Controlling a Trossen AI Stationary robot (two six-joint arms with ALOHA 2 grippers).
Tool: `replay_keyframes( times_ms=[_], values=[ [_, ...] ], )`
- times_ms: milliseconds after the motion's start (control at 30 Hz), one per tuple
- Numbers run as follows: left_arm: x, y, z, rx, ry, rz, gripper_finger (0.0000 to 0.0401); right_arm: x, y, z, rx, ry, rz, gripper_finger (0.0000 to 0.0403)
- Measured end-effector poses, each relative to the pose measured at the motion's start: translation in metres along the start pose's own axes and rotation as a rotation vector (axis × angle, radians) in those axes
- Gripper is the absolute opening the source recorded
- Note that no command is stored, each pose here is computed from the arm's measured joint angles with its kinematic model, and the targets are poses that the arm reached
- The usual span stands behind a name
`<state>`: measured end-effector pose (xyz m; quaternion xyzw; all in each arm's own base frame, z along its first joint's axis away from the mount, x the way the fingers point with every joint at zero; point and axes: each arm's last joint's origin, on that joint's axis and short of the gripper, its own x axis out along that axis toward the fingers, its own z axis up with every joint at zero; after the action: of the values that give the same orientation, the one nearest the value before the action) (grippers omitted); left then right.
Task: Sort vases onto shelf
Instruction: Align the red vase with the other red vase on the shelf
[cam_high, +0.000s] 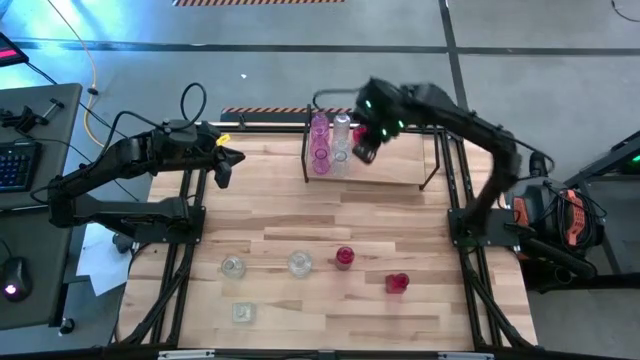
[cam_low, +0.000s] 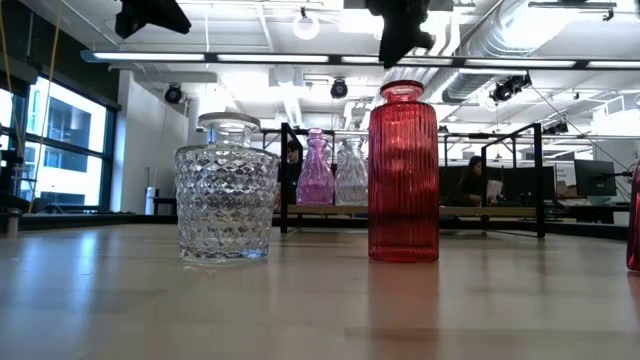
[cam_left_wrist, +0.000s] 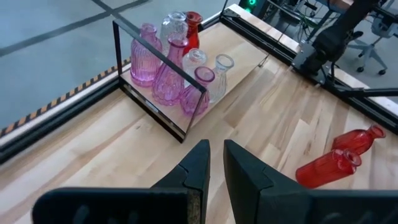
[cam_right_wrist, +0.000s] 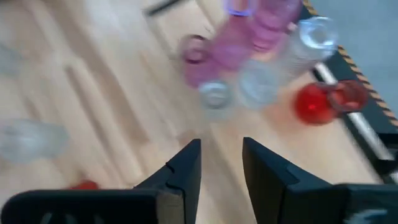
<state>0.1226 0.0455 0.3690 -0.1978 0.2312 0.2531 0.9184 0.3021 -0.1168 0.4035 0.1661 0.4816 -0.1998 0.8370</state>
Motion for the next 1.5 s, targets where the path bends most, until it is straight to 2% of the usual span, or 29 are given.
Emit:
replay_keyframes(
  times_ms=[67,167,367,533,767,1000,1500],
  values=[
    [0.000,0.000,0.000,0.021,-0.005,0.001,0.0035,0.001,0.022,-0.015,0.030,-0.050,0.047,0.0099],
    [0.000,0.000,0.001,0.058,-0.009,0.000,0.0035,0.019,0.053,-0.043,0.106,-0.065,0.129,0.0099],
    [0.009,0.001,-0.007,0.077,0.026,-0.011,0.0035,0.056,0.093,-0.099,0.308,0.049,0.182,0.0099],
    [0.021,0.001,-0.017,0.077,0.064,-0.066,0.0035,0.067,0.119,-0.122,0.390,0.121,0.233,0.0099],
    [0.030,0.000,-0.023,0.070,0.091,-0.154,0.0035,0.070,0.150,-0.130,0.431,0.115,0.320,0.0099],
    [0.027,0.000,-0.024,0.064,0.085,-0.163,0.0035,0.090,0.177,-0.146,0.416,0.201,0.324,0.0099],
    [0.025,0.000,-0.024,0.064,0.086,-0.182,0.0035,0.107,0.176,-0.143,0.384,0.166,0.256,0.0099]
  ],
)
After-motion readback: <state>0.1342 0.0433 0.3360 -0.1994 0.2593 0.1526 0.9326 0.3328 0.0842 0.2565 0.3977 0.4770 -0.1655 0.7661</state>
